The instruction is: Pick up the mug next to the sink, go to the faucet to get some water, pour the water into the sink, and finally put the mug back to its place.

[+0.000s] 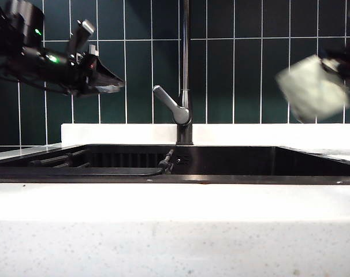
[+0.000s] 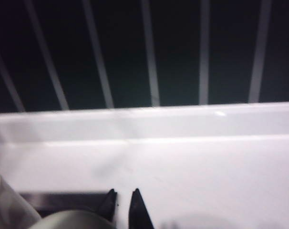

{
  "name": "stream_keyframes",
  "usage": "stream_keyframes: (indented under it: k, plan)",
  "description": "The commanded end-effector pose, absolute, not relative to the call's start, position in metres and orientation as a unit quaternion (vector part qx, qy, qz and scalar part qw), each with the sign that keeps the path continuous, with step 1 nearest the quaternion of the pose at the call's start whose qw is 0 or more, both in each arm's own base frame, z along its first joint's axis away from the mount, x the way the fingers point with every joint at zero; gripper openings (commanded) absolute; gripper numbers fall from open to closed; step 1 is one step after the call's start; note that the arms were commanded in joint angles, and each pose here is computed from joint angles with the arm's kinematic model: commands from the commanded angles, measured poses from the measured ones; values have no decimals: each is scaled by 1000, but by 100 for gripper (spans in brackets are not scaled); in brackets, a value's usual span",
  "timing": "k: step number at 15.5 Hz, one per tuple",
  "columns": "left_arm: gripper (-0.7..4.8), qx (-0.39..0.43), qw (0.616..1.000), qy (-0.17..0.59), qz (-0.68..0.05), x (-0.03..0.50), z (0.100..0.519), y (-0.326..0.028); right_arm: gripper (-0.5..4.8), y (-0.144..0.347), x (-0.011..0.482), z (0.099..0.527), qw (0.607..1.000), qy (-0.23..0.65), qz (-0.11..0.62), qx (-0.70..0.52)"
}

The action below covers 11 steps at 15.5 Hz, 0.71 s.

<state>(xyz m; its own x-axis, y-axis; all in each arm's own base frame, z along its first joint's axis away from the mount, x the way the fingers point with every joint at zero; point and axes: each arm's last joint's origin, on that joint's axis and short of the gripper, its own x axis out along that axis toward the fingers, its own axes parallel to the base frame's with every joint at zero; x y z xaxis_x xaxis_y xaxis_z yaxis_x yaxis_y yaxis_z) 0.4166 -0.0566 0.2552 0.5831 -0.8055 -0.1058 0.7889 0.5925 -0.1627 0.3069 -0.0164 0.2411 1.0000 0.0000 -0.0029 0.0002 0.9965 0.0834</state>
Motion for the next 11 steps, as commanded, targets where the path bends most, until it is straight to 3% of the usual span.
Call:
stream_keyframes:
  k: [1,3,11]
  plan:
    - [159,-43,880,69,-469,432,256,-66,-1,11,320,279,996,-23,64,65]
    - [189,-40,871,64,-485,450,254,-76,-1,33,331,300,993,-13,101,65]
    - [189,-26,862,33,-506,491,252,-107,-1,97,363,320,972,16,211,99]
